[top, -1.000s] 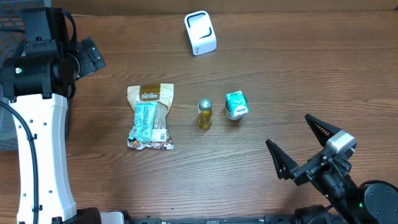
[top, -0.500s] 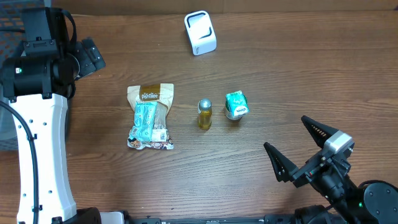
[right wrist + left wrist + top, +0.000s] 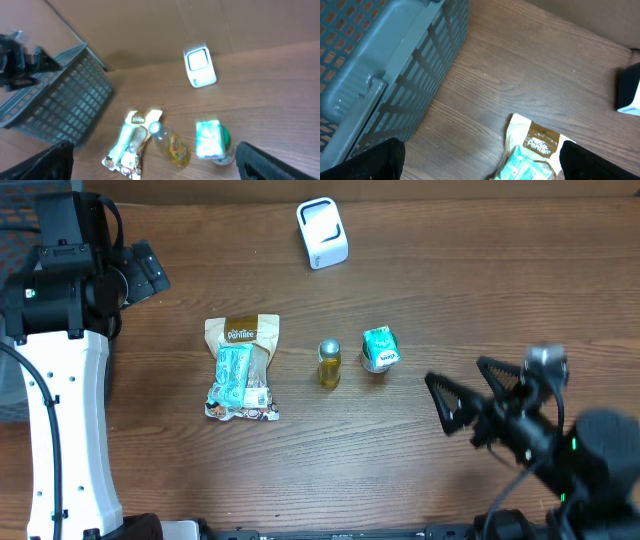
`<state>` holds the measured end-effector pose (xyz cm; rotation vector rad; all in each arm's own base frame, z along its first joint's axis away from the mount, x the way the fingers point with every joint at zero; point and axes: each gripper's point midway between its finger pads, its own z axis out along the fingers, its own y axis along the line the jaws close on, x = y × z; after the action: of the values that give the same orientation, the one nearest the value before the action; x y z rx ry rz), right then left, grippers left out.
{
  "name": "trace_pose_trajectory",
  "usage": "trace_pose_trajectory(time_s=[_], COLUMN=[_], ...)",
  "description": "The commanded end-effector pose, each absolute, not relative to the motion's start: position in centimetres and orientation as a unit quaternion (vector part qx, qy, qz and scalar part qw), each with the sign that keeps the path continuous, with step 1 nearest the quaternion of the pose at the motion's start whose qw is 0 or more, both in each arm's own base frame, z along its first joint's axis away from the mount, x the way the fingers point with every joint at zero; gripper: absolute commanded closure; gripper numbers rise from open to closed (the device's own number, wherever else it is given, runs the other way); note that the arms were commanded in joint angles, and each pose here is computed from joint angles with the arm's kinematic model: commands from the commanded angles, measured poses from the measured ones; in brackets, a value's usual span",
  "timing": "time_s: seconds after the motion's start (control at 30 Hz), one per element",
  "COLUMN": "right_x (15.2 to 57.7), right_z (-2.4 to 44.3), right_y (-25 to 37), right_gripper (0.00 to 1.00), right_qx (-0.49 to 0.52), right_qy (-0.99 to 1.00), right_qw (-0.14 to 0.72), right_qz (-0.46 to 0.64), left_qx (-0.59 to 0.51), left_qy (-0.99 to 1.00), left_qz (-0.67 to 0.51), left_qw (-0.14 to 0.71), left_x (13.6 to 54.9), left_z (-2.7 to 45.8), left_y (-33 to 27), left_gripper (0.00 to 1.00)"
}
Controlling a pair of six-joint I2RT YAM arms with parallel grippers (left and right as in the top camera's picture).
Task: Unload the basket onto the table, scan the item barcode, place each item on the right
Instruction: 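Grasp the Kleenex tissue pack on top of the tub with the right gripper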
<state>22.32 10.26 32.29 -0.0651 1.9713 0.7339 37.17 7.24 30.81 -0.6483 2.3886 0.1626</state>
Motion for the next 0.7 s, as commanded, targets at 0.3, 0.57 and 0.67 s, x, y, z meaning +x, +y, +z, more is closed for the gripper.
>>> trace_pose_trajectory(time_s=[0.3, 0.57, 0.67], right_x=[31.7, 33.2, 33.3], right_z=[22.5, 14.4, 14.1], right_y=[11.6, 11.8, 11.9], right_gripper=[0.00, 0.25, 0.54], right_qx=[0.036, 0.041, 0.041], right_qy=[0.944, 0.970, 0.970], right_qw=[0.212, 0.095, 0.093], right_qz=[0.249, 0.221, 0.221], left_qx=[-0.252, -0.252, -0.252], left_qy=[0.909, 0.909, 0.909], left_qz=[0.071, 0.071, 0.071], left_qw=[0.325, 0.325, 0.325], left_x=[37.1, 37.1, 37.1], left_z=[30.9, 30.9, 30.9], left_y=[7.6, 7.6, 7.6], left_gripper=[0.00, 0.00, 0.00])
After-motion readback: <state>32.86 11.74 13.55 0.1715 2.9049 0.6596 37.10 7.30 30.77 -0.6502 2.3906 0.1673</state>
